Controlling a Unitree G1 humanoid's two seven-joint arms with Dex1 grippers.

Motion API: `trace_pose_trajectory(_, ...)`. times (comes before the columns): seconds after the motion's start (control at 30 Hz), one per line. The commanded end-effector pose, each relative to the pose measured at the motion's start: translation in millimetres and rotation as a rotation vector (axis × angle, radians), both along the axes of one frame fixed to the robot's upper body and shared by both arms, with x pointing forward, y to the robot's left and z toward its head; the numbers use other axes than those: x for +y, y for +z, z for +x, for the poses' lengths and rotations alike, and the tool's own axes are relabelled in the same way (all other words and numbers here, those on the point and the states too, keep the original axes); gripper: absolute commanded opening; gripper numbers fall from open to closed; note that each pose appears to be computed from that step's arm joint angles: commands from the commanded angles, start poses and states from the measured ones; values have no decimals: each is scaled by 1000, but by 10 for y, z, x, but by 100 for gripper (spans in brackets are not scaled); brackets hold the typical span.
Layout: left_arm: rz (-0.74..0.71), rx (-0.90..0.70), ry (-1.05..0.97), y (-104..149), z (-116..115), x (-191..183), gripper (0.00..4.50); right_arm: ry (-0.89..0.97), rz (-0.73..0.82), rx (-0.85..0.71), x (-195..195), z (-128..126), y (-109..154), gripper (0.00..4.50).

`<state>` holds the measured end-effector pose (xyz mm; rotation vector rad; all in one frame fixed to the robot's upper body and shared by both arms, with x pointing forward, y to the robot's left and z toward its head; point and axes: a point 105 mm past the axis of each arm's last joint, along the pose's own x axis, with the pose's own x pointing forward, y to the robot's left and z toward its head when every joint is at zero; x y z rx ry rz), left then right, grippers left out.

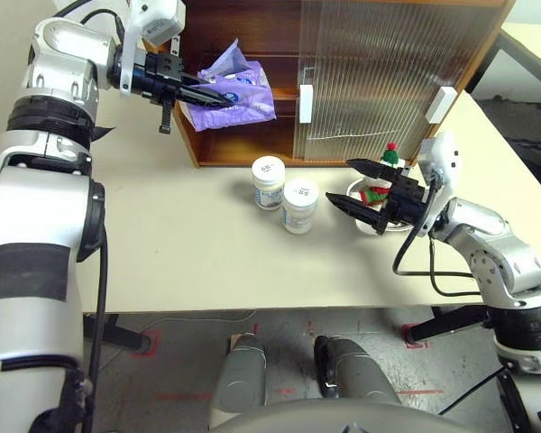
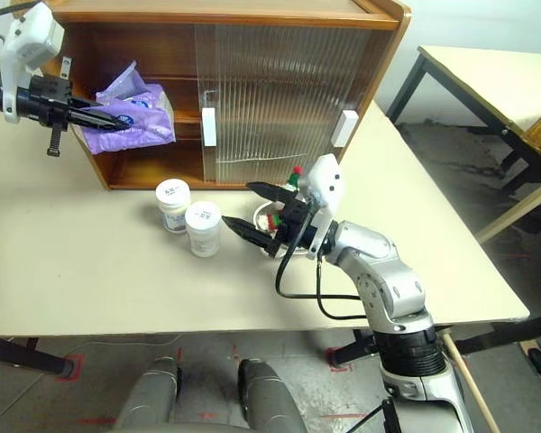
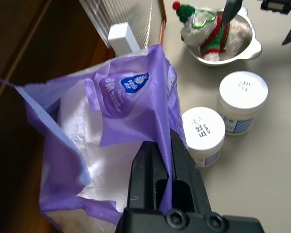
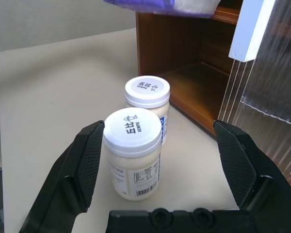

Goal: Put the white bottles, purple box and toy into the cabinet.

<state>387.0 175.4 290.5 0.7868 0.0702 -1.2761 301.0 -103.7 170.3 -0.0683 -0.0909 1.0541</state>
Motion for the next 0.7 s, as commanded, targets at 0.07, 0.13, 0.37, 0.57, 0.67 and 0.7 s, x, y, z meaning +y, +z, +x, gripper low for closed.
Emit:
trace_pose_trajectory(0.07, -20, 49, -22, 90, -69, -53, 3, -14, -11, -12, -26, 9, 1, 450)
trace_pose_trajectory(0.13, -41, 93, -34, 90, -119, -69, 3, -15, -10, -14, -25, 18, 8, 450)
trace_pose_trajectory(0.37, -83, 127, -66, 59, -171, -87, 3, -10, -11, -13, -17, 14, 5, 450)
trace_pose_trajectory(0.57, -29, 60, -62, 58, -131, -56, 3, -9, -16, -11, -25, 7, 16, 450)
trace_pose_trajectory(0.67, 48, -3, -86, 24, -119, -71, 3, -10, -17, -9, -25, 4, 22, 450)
trace_pose_trajectory(0.7, 64, -18, -98, 16, -121, -88, 3, -10, -18, -8, -21, 2, 24, 450)
